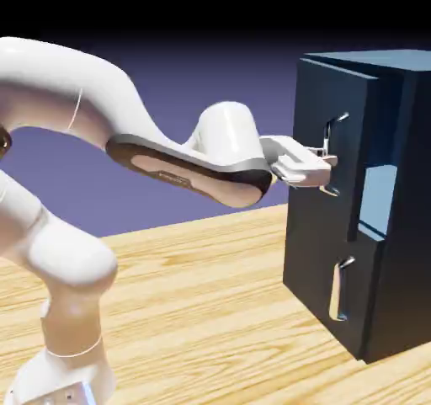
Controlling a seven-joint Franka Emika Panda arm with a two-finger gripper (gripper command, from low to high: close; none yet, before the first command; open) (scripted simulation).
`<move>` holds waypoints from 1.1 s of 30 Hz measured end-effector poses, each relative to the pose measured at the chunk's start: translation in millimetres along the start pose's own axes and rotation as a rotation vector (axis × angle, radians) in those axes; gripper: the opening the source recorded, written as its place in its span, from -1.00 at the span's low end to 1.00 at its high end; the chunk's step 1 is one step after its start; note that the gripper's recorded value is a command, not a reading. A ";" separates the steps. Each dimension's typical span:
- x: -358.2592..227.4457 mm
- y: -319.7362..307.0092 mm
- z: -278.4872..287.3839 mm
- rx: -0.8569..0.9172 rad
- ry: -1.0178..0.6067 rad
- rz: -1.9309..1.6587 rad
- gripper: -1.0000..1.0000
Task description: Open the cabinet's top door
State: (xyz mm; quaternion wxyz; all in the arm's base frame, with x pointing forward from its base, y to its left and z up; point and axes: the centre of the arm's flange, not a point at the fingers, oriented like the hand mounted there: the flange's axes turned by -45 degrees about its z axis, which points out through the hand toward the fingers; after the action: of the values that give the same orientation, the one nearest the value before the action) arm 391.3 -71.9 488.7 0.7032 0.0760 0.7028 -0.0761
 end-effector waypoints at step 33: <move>-0.1 152.9 -138.5 0.686 0.001 0.000 -1.00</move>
State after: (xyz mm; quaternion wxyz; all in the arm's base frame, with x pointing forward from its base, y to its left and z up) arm 288.7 107.1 488.7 0.6364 0.3082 0.6365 -0.3080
